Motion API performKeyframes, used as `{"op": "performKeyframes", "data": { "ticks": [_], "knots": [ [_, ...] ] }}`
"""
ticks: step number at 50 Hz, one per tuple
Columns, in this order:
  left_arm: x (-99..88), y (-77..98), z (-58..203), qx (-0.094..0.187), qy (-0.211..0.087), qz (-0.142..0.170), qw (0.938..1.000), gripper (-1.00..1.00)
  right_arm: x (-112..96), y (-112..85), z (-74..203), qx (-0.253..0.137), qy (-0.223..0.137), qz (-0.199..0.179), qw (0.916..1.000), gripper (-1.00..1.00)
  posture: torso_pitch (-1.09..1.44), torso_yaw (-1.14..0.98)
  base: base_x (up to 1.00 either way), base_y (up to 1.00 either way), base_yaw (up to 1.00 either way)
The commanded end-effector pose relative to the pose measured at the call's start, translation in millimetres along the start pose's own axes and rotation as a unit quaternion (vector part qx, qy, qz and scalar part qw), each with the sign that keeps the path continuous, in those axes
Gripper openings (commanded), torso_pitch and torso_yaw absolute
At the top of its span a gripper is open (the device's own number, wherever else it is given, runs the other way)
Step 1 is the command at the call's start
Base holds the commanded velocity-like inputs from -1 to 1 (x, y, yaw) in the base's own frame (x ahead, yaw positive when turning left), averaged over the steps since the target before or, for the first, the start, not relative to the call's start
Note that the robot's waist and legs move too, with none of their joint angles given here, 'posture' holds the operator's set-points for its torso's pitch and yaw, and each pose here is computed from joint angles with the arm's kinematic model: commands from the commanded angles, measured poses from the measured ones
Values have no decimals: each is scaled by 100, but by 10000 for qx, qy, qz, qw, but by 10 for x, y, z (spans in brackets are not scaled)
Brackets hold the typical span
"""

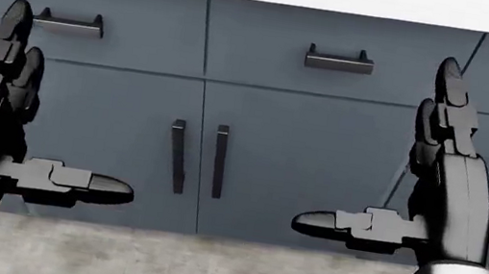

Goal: Press down the lever to turn on the electric kettle.

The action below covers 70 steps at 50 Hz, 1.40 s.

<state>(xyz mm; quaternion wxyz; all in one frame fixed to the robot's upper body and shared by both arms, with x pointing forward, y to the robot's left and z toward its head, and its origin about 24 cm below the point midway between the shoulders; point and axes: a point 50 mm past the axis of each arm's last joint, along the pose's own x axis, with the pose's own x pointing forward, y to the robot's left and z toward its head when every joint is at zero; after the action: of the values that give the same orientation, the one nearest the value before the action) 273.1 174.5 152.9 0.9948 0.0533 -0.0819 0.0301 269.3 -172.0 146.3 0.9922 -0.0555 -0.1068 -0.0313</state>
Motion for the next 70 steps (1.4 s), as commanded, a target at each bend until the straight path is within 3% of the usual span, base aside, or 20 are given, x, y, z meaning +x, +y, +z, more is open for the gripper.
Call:
{"op": "performKeyframes", "data": {
  "ticks": [1,18,40,70],
  "knots": [
    [6,12,193,56,-404,23,9992,100,22,-6,150,-34,-353,-14,9994,100,0,0,0,0,0],
    [-97,57,415,179,-581,152,9980,100,-4,-26,215,-295,-469,-138,9984,100,0,0,0,0,5],
    [-121,80,412,165,-647,237,9975,100,2,29,185,-397,-426,-71,9983,100,0,0,0,0,12],
    [-116,54,455,189,-724,149,9971,100,-23,40,216,-229,-535,21,9983,100,0,0,2,0,17]
  ]
}}
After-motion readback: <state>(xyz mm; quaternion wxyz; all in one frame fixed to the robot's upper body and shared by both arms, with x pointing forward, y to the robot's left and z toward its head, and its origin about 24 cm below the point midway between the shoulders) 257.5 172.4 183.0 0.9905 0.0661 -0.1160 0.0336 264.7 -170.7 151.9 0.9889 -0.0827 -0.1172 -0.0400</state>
